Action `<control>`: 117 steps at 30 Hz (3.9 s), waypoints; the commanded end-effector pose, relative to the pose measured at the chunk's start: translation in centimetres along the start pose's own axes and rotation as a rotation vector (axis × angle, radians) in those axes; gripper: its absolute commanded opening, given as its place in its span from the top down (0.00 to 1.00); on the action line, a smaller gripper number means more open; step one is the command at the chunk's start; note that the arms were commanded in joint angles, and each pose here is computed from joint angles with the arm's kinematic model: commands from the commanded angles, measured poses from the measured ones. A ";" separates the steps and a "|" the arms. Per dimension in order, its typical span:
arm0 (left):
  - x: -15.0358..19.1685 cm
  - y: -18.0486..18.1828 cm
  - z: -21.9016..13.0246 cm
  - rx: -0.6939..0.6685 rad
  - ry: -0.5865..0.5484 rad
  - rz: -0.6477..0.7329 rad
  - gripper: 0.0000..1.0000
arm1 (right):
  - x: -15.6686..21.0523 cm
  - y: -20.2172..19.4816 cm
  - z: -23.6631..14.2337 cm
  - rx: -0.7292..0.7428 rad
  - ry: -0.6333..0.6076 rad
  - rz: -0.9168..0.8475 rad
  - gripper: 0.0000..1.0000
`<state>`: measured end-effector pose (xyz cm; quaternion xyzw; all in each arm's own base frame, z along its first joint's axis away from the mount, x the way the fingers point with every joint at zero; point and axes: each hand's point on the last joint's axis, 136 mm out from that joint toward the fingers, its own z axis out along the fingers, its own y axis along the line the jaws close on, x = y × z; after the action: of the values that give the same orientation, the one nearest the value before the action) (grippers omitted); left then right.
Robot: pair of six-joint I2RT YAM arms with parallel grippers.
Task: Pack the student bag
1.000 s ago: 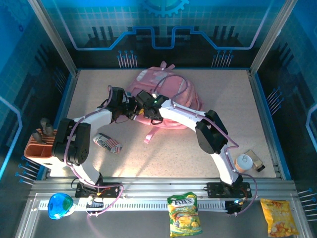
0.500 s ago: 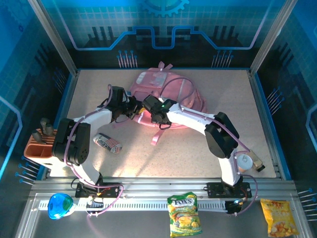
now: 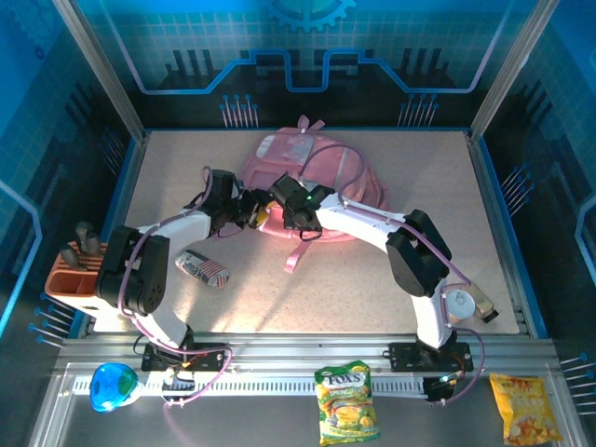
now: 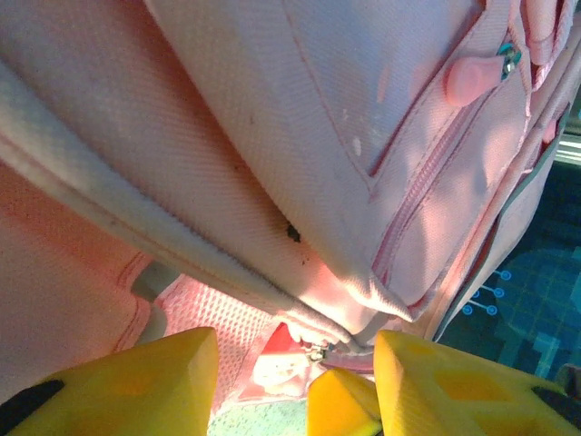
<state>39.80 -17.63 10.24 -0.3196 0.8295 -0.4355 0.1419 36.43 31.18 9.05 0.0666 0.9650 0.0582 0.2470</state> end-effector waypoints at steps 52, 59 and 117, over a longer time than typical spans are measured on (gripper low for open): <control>-0.5 -3.9 0.5 0.075 -0.015 -0.017 1.00 | -2.0 0.9 2.0 0.052 -0.072 -0.015 0.81; -0.4 -3.9 0.4 0.074 -0.012 -0.019 1.00 | -3.0 0.5 2.5 0.084 -0.105 -0.007 0.84; -6.6 -2.2 1.1 -0.009 -0.116 0.054 1.00 | -2.9 -16.2 -3.8 0.412 -0.085 -0.175 1.00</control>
<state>43.61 -18.01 10.61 -0.3146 0.8302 -0.4337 0.1541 35.57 19.08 8.83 0.0213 0.9648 -0.0721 0.2521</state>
